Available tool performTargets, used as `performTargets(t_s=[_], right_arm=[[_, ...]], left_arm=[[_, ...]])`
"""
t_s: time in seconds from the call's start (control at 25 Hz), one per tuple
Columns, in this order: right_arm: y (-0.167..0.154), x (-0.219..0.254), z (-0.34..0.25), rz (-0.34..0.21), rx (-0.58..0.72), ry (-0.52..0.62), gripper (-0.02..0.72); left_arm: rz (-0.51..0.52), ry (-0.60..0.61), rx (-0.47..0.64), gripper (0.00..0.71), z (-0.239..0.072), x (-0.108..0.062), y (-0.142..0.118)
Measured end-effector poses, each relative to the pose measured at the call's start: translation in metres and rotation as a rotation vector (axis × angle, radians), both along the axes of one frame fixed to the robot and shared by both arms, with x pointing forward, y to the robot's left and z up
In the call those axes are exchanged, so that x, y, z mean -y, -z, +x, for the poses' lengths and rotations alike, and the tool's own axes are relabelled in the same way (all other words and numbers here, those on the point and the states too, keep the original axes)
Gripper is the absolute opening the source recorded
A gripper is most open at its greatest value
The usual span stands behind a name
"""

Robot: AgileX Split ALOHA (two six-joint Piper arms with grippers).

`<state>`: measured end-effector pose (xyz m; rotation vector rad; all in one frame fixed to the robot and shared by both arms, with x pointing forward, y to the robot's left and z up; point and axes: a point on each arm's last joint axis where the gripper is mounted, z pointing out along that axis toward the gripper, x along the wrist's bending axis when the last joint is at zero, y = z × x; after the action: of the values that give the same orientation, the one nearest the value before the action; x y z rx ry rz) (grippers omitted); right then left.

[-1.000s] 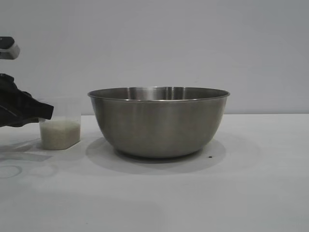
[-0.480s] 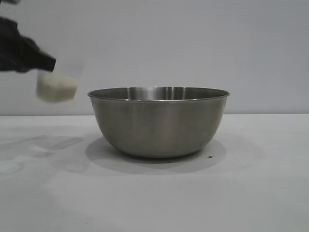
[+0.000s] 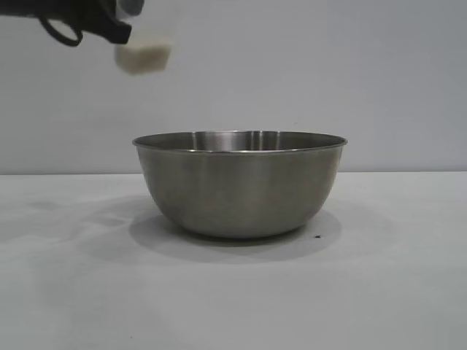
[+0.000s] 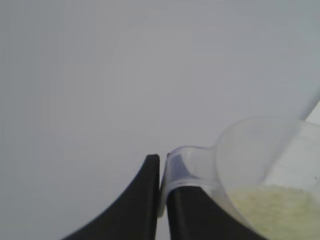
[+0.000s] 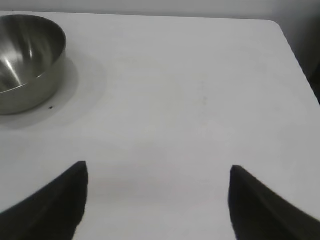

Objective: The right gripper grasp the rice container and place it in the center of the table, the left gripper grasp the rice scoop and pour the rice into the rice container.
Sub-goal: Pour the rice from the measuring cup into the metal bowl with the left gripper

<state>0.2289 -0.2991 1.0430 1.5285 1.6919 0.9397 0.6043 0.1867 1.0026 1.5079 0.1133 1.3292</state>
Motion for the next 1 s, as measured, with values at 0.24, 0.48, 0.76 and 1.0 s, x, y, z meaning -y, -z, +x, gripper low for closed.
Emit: performTargets(t_s=[0.24,0.48,0.76,1.0], right_arm=[[0.0,0.0,0.0,0.0,0.0,0.0,0.541],[0.0,0.0,0.0,0.0,0.0,0.0,0.541],[0.0,0.0,0.0,0.0,0.0,0.0,0.541],[0.0,0.0,0.0,0.0,0.0,0.0,0.541]], left_arm=[[0.125,0.119,0.105,0.0,0.005,0.017,-0.017],[0.37,0.191,0.221,0.0,0.001,0.044,-0.016],[0.627,0.214,0.412,0.0,-0.005,0.064,-0.003],[0.756,0.222,0.541,0.0,-0.009,0.074,0.0]])
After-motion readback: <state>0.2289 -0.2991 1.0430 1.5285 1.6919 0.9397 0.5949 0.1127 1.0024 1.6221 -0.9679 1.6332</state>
